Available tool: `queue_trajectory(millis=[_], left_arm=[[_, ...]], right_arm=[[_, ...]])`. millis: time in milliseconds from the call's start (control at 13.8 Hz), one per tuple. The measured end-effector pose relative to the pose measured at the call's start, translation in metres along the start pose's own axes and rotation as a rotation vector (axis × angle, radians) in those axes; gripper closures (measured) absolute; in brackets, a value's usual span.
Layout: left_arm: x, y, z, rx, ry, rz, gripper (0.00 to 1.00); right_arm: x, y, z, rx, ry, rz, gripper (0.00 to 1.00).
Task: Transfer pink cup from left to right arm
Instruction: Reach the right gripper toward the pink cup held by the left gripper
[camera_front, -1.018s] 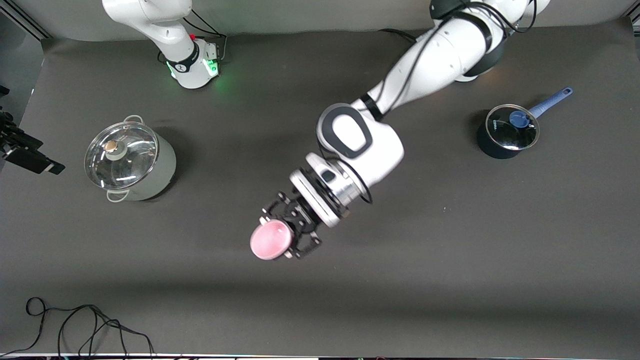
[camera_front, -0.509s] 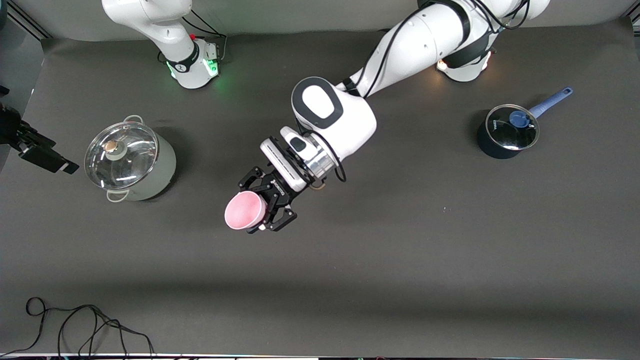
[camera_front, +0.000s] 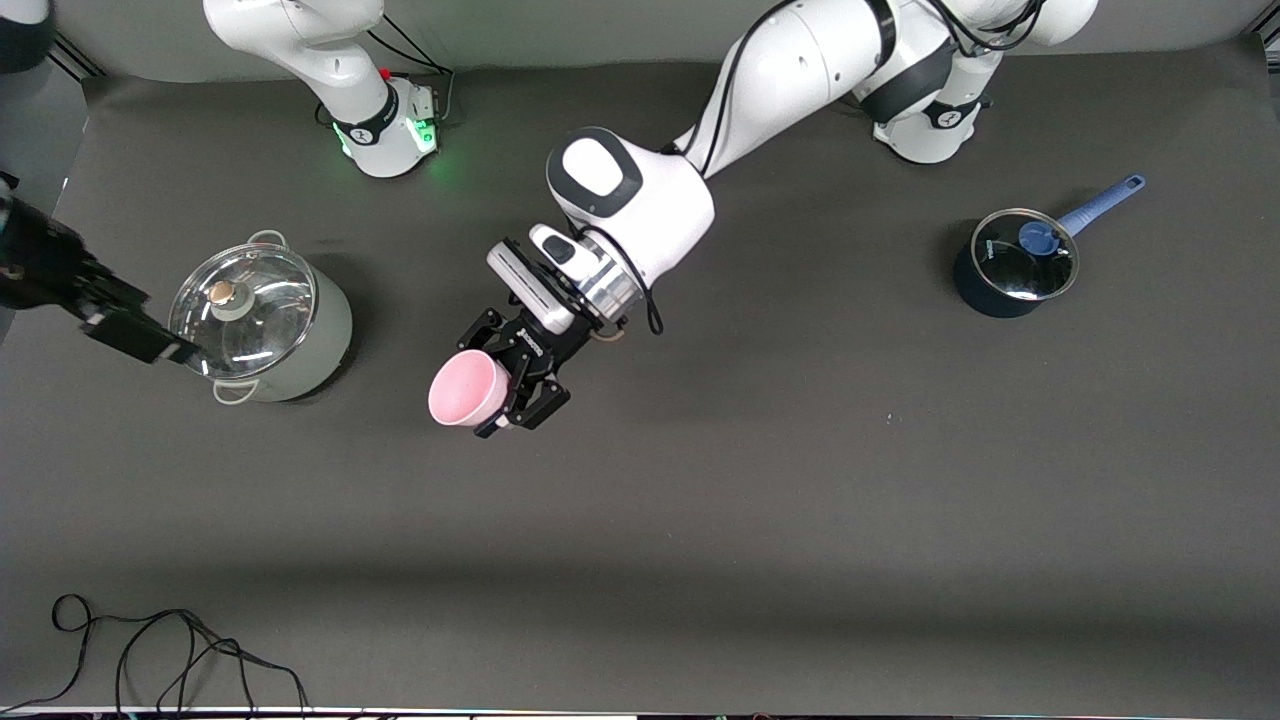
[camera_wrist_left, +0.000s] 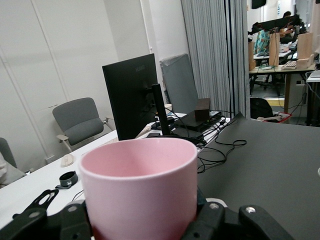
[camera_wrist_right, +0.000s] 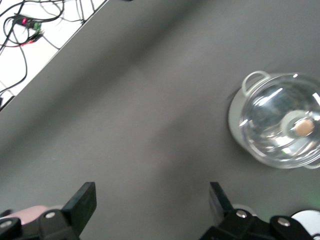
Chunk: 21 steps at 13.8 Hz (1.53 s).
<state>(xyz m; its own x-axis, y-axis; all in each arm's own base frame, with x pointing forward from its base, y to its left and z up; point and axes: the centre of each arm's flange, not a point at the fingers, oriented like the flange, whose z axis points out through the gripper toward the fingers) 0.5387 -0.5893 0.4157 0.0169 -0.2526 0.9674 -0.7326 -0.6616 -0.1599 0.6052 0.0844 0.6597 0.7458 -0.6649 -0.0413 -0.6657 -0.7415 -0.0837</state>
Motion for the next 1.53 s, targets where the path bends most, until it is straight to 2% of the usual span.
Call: queue_trajectory(millis=[291, 509, 727, 945, 1527], left_arm=[[0.000, -0.002, 0.000, 0.046, 0.000, 0.005, 0.34], [0.002, -0.001, 0.000, 0.053, 0.006, 0.011, 0.34], [0.002, -0.002, 0.000, 0.055, 0.006, 0.015, 0.34], [0.002, -0.002, 0.000, 0.056, 0.006, 0.017, 0.34], [0.002, -0.004, 0.000, 0.059, 0.007, 0.021, 0.34]], right_arm=[[-0.036, -0.043, 0.006, 0.036, -0.062, 0.023, 0.00], [-0.067, -0.069, 0.014, 0.043, -0.095, 0.029, 0.00], [-0.091, -0.096, 0.023, 0.082, -0.105, 0.054, 0.00], [-0.097, -0.113, 0.031, 0.125, -0.097, 0.075, 0.00], [-0.095, -0.132, 0.062, 0.121, -0.109, 0.092, 0.00]])
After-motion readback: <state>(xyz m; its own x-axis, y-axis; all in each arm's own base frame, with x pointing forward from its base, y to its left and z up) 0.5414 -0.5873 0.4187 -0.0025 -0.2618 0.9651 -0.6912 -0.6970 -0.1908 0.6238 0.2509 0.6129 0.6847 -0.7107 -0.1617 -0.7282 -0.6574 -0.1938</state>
